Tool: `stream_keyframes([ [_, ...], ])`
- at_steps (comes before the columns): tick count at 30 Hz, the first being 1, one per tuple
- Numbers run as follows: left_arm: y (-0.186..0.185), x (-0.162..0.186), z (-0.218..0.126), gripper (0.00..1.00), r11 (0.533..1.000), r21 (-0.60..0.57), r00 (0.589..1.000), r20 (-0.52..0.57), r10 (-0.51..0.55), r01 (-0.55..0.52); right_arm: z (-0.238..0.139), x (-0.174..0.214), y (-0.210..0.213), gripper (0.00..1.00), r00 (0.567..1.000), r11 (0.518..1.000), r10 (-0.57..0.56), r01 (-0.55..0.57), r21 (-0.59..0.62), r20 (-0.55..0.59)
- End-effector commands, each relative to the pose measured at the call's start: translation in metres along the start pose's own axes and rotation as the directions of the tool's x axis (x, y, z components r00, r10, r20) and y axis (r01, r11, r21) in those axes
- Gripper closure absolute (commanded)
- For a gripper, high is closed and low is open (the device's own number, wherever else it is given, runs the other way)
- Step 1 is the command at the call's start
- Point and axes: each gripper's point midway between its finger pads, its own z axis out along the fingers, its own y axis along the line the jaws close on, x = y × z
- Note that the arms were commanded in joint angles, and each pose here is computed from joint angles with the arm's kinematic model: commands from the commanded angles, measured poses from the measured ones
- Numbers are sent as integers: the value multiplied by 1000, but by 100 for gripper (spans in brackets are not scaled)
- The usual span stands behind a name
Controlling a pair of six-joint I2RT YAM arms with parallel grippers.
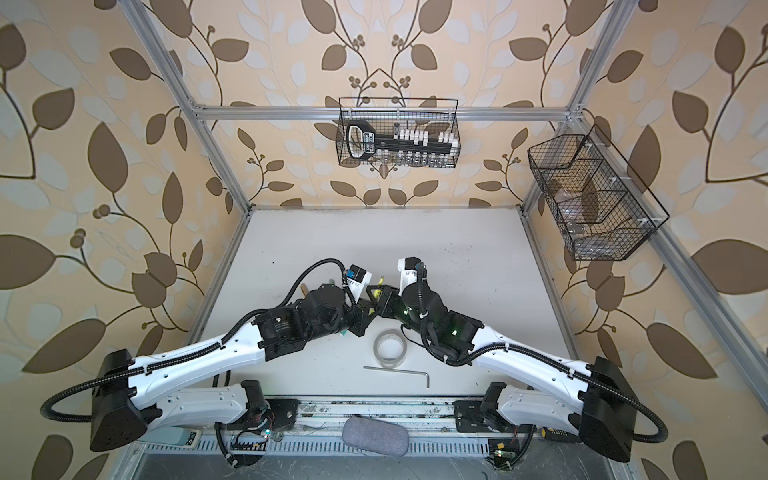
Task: Insert the pens into the pen caps
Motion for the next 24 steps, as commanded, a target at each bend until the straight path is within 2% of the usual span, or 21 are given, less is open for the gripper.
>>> stream_keyframes([
  [1,6,-22,-8,100,999,-34,993,114,-28,32,-22,-8,-15,50,998,996,-45,43,75,34],
  [5,23,-26,-11,100,993,-68,986,145,-85,96,-51,-12,-71,48,996,959,-84,76,271,20],
  [8,36,-25,-12,100,986,-78,979,155,-132,146,-74,-10,-124,48,997,898,-76,81,433,-28],
  [11,38,-26,-17,100,985,-80,977,166,-137,152,-94,-3,-169,48,996,834,-43,78,546,-76],
  [14,39,-28,-23,100,985,-83,975,179,-135,152,-109,8,-198,47,995,791,-15,72,608,-99],
  [20,37,-28,-25,100,986,-72,975,178,-136,151,-107,34,-237,41,983,745,47,85,662,-178],
  [24,38,-27,-26,100,986,-75,975,178,-134,149,-103,40,-257,36,980,721,77,71,690,-181],
])
